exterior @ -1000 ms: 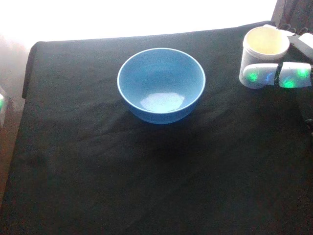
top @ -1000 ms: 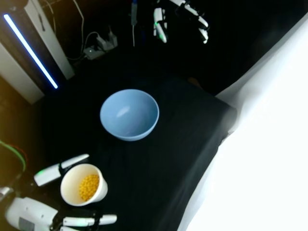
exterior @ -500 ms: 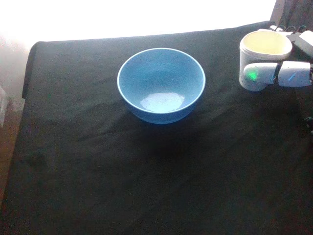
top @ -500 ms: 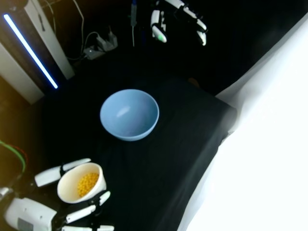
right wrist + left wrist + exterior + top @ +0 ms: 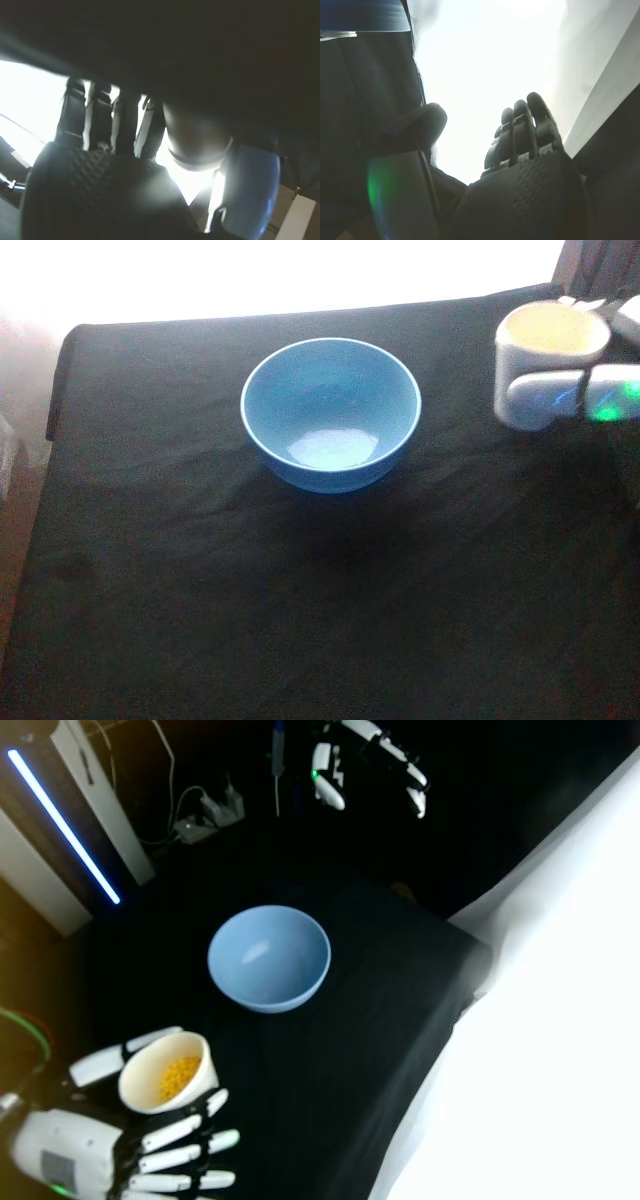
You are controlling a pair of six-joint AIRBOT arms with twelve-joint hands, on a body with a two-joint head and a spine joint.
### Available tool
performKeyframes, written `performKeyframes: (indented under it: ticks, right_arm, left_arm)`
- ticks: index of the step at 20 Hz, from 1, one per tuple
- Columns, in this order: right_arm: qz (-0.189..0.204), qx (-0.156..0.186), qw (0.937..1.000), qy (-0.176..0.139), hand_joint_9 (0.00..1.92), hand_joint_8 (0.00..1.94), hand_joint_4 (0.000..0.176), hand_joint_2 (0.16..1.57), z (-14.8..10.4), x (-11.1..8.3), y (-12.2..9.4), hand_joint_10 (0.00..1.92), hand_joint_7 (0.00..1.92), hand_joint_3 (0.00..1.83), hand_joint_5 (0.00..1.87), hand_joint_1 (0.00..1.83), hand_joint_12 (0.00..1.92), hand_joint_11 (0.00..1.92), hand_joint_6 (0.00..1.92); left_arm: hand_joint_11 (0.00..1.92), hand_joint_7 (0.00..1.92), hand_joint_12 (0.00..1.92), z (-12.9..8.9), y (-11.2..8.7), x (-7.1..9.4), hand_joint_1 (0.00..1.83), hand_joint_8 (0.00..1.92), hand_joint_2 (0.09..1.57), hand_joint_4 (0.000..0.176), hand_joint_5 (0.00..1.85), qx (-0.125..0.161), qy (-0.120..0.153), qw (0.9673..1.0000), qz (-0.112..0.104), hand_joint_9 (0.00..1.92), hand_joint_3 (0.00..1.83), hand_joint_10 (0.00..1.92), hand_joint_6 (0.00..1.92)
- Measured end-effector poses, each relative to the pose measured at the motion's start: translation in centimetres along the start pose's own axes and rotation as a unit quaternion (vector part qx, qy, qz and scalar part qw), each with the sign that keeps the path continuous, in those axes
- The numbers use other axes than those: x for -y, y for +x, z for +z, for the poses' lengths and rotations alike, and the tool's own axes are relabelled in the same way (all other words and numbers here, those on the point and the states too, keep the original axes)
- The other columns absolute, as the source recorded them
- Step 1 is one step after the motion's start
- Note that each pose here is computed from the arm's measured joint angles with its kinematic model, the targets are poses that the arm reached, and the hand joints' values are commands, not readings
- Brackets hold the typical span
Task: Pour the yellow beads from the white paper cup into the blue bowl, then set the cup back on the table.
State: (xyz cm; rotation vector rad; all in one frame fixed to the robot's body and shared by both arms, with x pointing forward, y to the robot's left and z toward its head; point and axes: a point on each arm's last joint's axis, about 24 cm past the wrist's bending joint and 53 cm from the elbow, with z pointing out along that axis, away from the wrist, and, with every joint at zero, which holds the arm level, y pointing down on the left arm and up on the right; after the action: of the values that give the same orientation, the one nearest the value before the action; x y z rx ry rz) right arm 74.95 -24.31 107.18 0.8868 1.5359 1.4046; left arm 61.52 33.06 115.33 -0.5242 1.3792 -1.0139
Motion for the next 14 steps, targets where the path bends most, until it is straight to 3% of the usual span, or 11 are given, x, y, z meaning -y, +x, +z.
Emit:
performKeyframes:
  ticks: [1,3,5,6,7,8,9,10,11,13,14]
  right_arm:
    - [-0.004,0.003,0.9999,-0.009,0.34,0.00,0.061,1.09,-0.2,-0.9,-0.7,0.01,0.65,0.00,1.03,1.07,0.50,0.00,0.90]
    - [-0.008,0.005,0.9998,-0.016,0.33,0.00,0.003,1.13,-0.5,-1.7,-1.2,0.01,0.59,0.00,0.95,1.07,0.59,0.00,1.02]
    - [-0.008,0.000,0.9998,-0.016,0.37,0.00,0.012,1.12,-0.7,-1.9,-0.9,0.01,0.60,0.00,0.98,1.07,0.80,0.00,0.98]
    - [-0.009,-0.004,0.9998,-0.017,0.39,0.00,0.000,1.12,-0.7,-2.0,-0.7,0.01,0.60,0.00,0.97,1.08,0.83,0.00,1.00]
    - [-0.008,-0.006,0.9998,-0.017,0.36,0.00,0.019,1.14,-0.8,-2.0,-0.5,0.00,0.56,0.00,0.95,1.06,0.80,0.00,1.04]
    - [-0.009,-0.008,0.9998,-0.018,0.39,0.00,0.059,1.11,-0.8,-2.1,-0.4,0.01,0.59,0.00,0.99,1.06,0.78,0.00,0.97]
    - [-0.010,-0.009,0.9998,-0.018,0.42,0.01,0.050,1.11,-0.9,-2.2,-0.4,0.01,0.61,0.00,1.00,1.07,0.80,0.00,0.95]
    - [-0.010,-0.008,0.9997,-0.019,0.51,0.00,0.035,1.12,-1.0,-2.4,-0.5,0.02,0.67,0.00,0.99,1.07,0.96,0.01,0.97]
    - [-0.012,-0.006,0.9997,-0.019,0.52,0.01,0.034,1.14,-1.1,-2.6,-0.8,0.01,0.66,0.01,0.94,1.05,1.03,0.00,1.04]
    - [-0.014,-0.002,0.9997,-0.021,0.46,0.00,0.081,1.13,-1.3,-3.1,-1.4,0.00,0.64,0.00,0.95,1.04,0.99,0.00,1.03]
    - [-0.013,0.000,0.9997,-0.021,0.46,0.00,0.157,1.13,-1.3,-3.2,-1.6,0.00,0.64,0.00,0.96,1.01,0.99,0.00,1.01]
  left_arm:
    - [0.00,0.21,0.61,0.0,0.2,-0.1,1.08,0.00,0.77,0.000,0.00,-0.001,-0.001,1.0000,-0.001,0.20,0.94,0.00,0.00]
    - [0.00,0.20,0.61,0.0,0.3,-0.1,1.10,0.00,0.74,0.000,0.00,-0.003,0.000,1.0000,-0.002,0.20,1.00,0.00,0.00]
    - [0.00,0.20,0.63,0.0,0.2,-0.1,1.11,0.00,0.75,0.007,0.00,-0.001,-0.001,1.0000,-0.002,0.20,0.97,0.00,0.00]
    - [0.00,0.20,0.61,0.0,0.2,-0.1,1.10,0.00,0.76,0.003,0.00,-0.001,-0.001,1.0000,-0.002,0.20,0.97,0.00,0.00]
    - [0.00,0.20,0.61,0.0,0.2,-0.1,1.07,0.00,0.76,0.000,0.00,-0.001,-0.001,1.0000,-0.002,0.20,0.97,0.00,0.00]
    - [0.00,0.21,0.59,0.0,0.2,-0.1,1.07,0.00,0.75,0.000,0.00,-0.001,-0.001,1.0000,-0.002,0.20,1.02,0.00,0.00]
    - [0.00,0.22,0.59,-0.1,0.2,-0.1,1.07,0.00,0.74,0.000,0.00,-0.001,-0.001,1.0000,-0.003,0.20,1.03,0.00,0.00]
    - [0.00,0.23,0.59,-0.1,0.2,-0.2,1.07,0.01,0.74,0.000,0.00,-0.001,-0.002,1.0000,-0.003,0.21,1.03,0.00,0.00]
    - [0.00,0.23,0.58,-0.1,0.3,-0.2,1.04,0.00,0.77,0.000,0.00,-0.001,-0.002,1.0000,-0.003,0.22,0.96,0.00,0.00]
    - [0.00,0.24,0.60,-0.1,0.3,-0.2,1.05,0.00,0.78,0.000,0.00,-0.001,-0.002,1.0000,-0.004,0.22,0.95,0.00,0.00]
    - [0.00,0.24,0.59,-0.1,0.3,-0.3,1.07,0.00,0.77,0.000,0.00,0.000,-0.003,1.0000,-0.005,0.21,0.98,0.00,0.00]
